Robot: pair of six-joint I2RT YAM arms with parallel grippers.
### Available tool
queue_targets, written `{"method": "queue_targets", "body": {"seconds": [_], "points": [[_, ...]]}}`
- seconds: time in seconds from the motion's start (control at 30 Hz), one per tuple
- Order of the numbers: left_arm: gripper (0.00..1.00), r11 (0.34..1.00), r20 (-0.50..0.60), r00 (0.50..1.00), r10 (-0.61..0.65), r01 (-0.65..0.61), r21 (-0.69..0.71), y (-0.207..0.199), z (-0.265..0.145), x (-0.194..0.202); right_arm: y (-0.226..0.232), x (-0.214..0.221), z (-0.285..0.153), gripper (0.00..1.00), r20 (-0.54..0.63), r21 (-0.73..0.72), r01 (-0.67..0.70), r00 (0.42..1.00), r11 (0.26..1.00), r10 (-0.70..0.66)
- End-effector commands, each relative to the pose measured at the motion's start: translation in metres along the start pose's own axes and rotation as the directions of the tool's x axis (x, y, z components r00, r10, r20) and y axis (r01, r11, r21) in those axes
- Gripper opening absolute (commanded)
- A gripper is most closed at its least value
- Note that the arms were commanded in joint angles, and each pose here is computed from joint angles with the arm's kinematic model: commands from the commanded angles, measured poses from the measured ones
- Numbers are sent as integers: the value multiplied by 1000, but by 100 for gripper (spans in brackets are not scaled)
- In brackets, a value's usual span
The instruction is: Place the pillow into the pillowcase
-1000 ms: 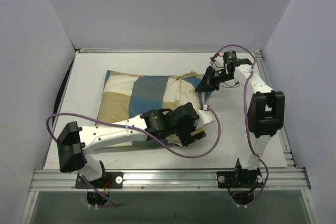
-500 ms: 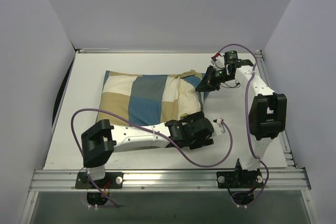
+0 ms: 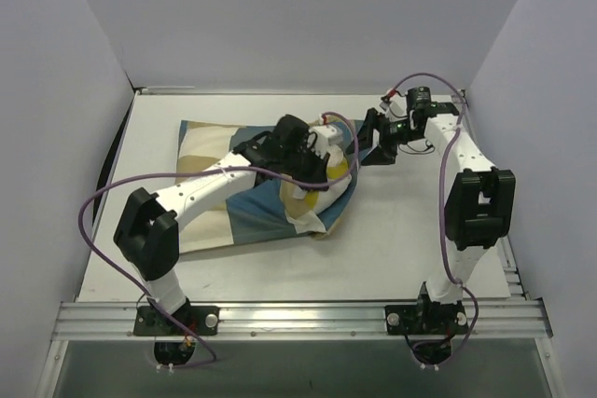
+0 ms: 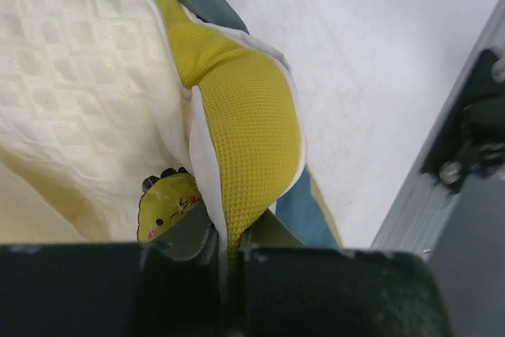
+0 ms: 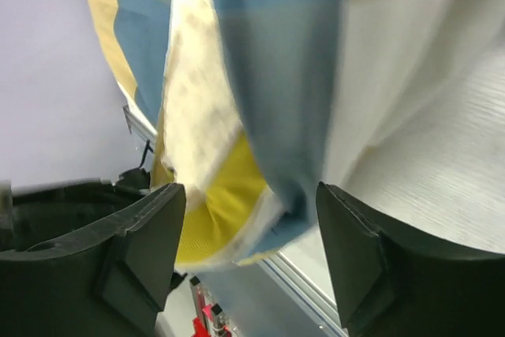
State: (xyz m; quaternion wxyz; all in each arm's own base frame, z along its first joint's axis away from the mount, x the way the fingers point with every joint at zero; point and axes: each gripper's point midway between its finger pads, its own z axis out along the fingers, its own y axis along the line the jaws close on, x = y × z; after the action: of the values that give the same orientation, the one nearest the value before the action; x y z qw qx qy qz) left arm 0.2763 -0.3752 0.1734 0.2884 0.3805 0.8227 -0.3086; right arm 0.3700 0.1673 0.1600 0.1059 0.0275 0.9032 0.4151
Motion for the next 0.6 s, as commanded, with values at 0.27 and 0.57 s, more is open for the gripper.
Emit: {"method": "queue_targets", "body": {"seconds": [0.27, 0.57], "points": [[0, 910, 96, 951, -294, 248, 332, -6, -8, -28, -23, 47, -47, 50, -39, 88, -34, 999, 996, 37], [0, 901, 115, 943, -314, 257, 348, -2, -14, -34, -34, 64, 22, 41, -163, 144, -19, 986, 989, 43]]}}
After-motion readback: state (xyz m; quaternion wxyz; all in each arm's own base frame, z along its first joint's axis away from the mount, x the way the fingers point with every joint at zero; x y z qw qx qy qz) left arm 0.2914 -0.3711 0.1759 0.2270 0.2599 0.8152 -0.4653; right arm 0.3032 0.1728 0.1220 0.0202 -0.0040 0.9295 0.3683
